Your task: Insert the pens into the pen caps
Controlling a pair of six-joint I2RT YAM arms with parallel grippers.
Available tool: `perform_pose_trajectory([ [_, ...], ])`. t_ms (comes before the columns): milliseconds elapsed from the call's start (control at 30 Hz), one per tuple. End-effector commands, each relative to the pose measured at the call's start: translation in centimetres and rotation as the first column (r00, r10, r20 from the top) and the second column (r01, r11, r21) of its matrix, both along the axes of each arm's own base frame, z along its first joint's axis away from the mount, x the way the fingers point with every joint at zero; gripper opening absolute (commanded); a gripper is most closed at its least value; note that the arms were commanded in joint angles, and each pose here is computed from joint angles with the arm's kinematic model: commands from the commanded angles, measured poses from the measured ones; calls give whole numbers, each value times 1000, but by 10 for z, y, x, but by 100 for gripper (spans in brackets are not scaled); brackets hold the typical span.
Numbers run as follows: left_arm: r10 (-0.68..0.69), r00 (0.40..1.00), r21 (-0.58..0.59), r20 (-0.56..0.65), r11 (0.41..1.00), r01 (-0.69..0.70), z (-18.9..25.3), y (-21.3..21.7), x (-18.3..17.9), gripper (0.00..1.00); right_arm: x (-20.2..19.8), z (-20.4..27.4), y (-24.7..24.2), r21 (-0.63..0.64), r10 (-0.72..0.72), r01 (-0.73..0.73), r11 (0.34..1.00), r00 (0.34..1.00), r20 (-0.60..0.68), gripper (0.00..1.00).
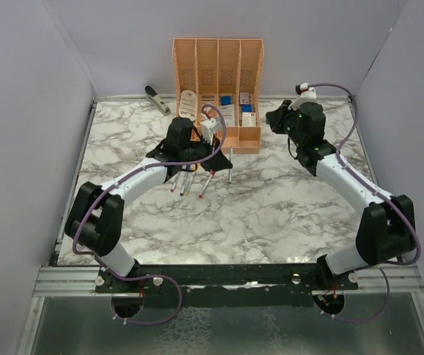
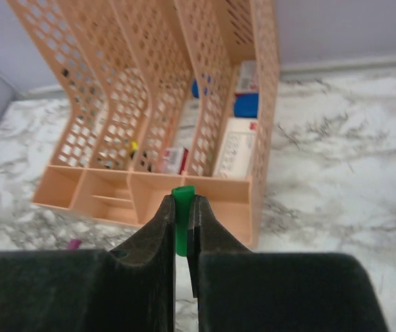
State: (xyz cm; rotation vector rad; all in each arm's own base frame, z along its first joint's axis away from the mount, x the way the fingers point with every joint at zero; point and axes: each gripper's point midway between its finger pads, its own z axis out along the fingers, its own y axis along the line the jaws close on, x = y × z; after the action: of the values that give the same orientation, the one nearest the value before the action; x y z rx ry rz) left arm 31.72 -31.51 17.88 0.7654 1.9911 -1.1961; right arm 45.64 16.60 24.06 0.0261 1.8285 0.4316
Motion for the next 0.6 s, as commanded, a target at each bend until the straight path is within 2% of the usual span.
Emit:
perform_pose_trajectory([
  [0,-89,985,-127,151,986,108,50,-9,-7,0,-14,58,35,95,215,-240,966,952,218,1],
  [233,-175,959,-188,223,958,218,64,-16,-14,0,-47,80,67,123,417,-476,871,848,326,1],
  [367,-214,953,-198,213,946,257,63,-20,-13,0,-69,89,80,91,525,-593,800,766,371,1],
  [567,-233,955,-213,183,939,270,64,-23,-12,0,-94,97,84,38,590,-664,747,688,423,1],
])
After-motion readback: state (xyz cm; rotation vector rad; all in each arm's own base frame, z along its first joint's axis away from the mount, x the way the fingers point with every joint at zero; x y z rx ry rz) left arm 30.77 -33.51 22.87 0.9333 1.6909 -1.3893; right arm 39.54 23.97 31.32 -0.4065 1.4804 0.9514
